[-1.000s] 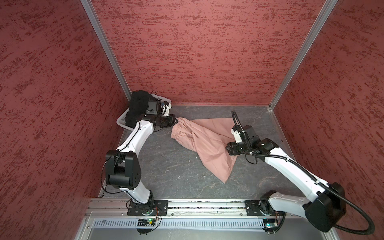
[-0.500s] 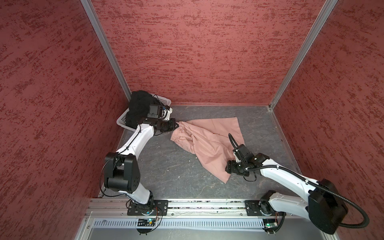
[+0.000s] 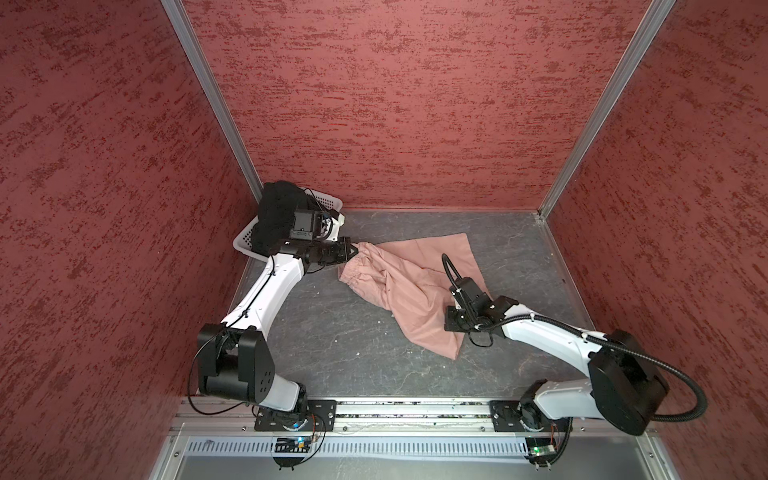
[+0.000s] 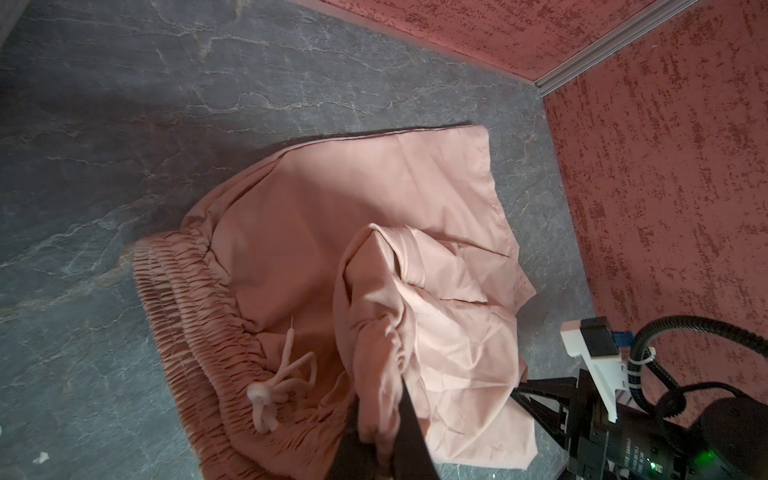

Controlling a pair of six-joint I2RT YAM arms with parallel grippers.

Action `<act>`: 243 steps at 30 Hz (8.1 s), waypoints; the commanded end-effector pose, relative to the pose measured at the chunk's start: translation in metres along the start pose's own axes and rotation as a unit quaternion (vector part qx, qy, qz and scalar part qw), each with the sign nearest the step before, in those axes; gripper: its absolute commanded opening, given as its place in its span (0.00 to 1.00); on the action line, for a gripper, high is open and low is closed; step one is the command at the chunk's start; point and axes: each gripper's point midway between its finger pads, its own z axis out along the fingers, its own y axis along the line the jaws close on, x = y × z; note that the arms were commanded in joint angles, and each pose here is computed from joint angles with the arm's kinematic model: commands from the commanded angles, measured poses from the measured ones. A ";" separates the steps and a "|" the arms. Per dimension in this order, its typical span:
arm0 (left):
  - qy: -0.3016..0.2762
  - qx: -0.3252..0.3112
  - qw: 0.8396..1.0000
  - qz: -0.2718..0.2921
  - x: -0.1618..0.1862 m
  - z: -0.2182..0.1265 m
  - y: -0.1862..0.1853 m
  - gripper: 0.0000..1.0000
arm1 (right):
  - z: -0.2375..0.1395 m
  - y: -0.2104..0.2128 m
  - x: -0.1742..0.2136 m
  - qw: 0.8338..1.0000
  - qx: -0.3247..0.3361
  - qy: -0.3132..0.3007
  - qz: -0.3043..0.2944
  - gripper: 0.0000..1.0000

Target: Fold and stack the shorts

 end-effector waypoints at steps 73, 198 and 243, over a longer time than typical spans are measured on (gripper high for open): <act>-0.036 -0.177 0.984 0.006 -0.087 0.033 0.096 0.00 | -0.048 -0.084 -0.404 0.949 -0.066 -0.292 -0.098 0.00; 0.069 -0.150 0.973 -0.160 0.113 0.022 0.133 1.00 | -0.085 -0.015 0.021 0.946 -0.140 0.189 0.225 0.00; 0.073 -0.135 0.975 -0.161 0.101 0.027 0.126 0.99 | -0.092 -0.084 0.003 0.970 -0.028 0.082 0.228 0.61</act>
